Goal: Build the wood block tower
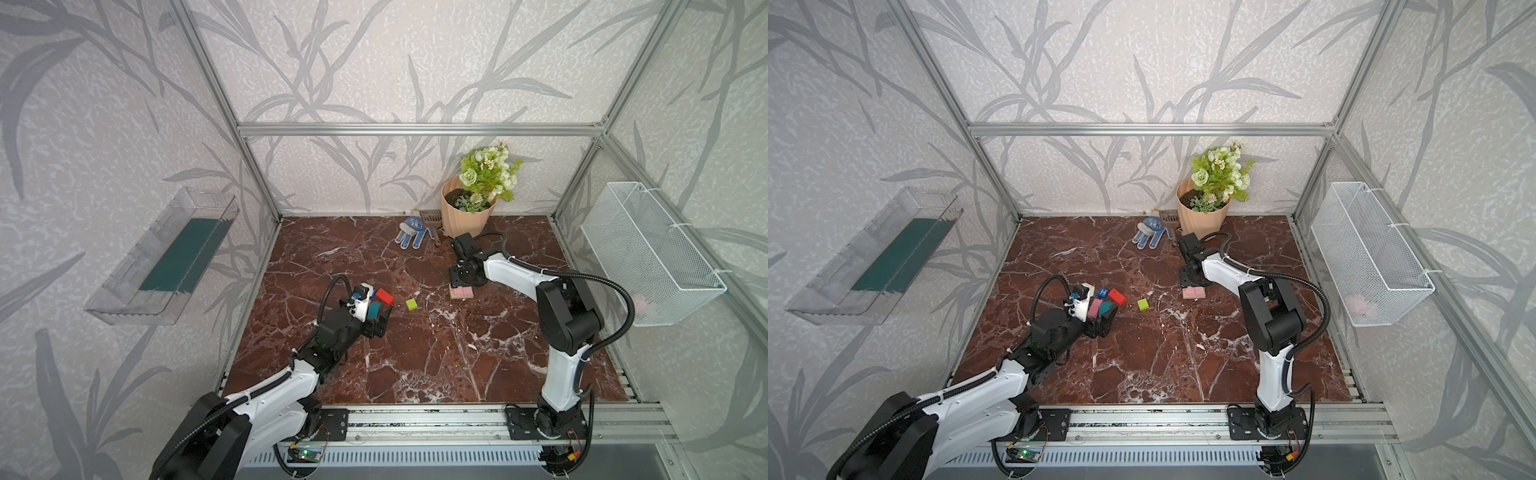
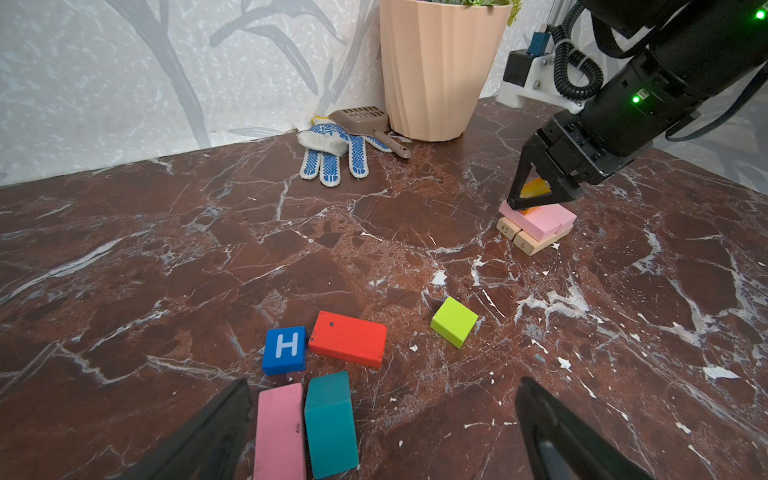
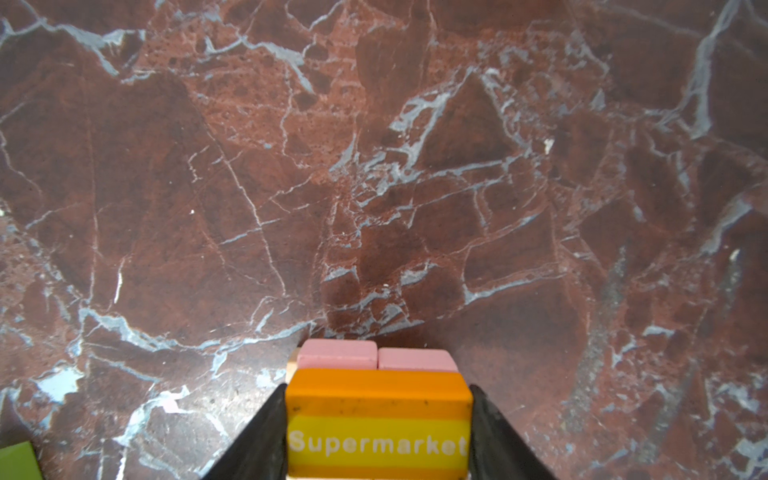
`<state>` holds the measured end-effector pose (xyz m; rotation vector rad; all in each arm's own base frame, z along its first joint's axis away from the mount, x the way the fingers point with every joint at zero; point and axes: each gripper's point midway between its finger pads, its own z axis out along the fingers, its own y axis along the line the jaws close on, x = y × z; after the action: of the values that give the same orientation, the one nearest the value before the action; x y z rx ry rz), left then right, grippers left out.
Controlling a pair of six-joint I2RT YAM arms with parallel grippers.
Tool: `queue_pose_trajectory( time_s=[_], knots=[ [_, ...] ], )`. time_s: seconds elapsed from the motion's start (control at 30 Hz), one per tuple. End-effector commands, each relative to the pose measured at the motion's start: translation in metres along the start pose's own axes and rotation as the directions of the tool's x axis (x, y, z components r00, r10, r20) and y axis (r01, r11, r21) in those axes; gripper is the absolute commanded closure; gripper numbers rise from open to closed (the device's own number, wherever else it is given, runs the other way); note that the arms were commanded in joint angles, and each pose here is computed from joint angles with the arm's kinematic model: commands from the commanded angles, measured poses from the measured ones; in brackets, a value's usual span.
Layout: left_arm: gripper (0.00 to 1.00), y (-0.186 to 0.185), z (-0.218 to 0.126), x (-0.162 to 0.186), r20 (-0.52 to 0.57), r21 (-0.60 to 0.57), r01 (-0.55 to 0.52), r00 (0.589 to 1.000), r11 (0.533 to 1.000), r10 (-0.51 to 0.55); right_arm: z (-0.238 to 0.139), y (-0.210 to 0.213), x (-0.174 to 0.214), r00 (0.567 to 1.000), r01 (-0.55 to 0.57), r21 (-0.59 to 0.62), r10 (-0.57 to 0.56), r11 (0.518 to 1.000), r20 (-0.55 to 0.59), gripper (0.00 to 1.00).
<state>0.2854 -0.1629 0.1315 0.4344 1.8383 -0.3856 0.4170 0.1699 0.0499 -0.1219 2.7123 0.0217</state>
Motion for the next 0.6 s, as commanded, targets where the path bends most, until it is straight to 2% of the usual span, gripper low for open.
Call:
queue_pose_trajectory(
  time_s=[0.0,0.57],
  knots=[
    [0.01,-0.0045,0.0020,-0.0140,0.025,0.017,-0.022,0.999,1.000,0.021,-0.0028,-0.0012,-0.0020,1.000,-0.013,-0.006,0.013,1.000,0.004,0.46],
    [0.01,-0.0046,0.0029,-0.0137,0.020,0.017,-0.023,1.000,1.000,0.023,-0.0019,0.0020,-0.0020,0.999,-0.034,-0.032,0.035,0.999,0.004,0.46]
  ],
)
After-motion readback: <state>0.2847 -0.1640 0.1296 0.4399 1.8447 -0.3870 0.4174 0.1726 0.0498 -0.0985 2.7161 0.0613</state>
